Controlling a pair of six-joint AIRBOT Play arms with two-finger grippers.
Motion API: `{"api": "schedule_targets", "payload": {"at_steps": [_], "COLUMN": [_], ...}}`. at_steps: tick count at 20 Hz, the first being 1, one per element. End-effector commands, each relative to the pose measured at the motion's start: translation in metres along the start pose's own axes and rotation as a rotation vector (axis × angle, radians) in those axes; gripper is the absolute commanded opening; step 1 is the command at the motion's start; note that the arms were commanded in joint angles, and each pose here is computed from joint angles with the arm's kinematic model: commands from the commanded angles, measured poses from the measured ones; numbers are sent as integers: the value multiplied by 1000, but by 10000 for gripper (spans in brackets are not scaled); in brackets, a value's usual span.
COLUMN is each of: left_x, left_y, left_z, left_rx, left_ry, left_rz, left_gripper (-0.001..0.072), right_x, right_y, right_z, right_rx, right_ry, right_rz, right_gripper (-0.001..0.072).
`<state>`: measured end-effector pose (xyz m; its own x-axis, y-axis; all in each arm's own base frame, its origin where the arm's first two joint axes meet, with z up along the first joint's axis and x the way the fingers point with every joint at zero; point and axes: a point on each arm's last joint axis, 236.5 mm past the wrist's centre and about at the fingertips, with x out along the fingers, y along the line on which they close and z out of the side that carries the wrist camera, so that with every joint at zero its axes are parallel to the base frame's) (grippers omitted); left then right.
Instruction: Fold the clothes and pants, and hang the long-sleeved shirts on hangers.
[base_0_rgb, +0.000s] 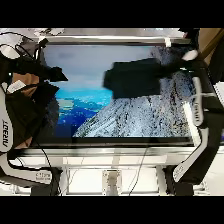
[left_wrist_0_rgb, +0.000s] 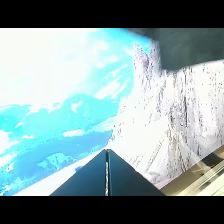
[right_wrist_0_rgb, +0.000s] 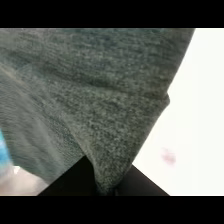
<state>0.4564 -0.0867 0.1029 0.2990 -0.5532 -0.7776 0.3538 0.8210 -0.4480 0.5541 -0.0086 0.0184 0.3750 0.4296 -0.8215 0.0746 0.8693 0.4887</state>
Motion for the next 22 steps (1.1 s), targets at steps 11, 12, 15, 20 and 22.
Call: {"api": "schedule_targets", "payload": {"at_steps": [11, 12, 15, 20, 22], "left_x": [-2, -2, -2, -2, -2], "left_y": [7, 7, 7, 7, 7], "left_z": [7, 7, 7, 7, 7], "left_rx": [-21, -21, -21, -50, -75], "left_ry": [-32, -32, -32, -32, -32], "left_rz": [36, 36, 36, 34, 32], "left_gripper": [23, 23, 23, 24, 25], "right_x": [-254, -251, -226, -211, -241], "right_y": [-321, -328, -331, -309, -285], "right_z": [-188, -219, -299, -328, -280], "right_rx": [728, 785, 932, 1029, 1016], "right_ry": [-228, -222, -190, -268, -447], "right_rz": [-641, -647, -638, -581, -491], "right_gripper": [21, 21, 22, 516, 690]}}
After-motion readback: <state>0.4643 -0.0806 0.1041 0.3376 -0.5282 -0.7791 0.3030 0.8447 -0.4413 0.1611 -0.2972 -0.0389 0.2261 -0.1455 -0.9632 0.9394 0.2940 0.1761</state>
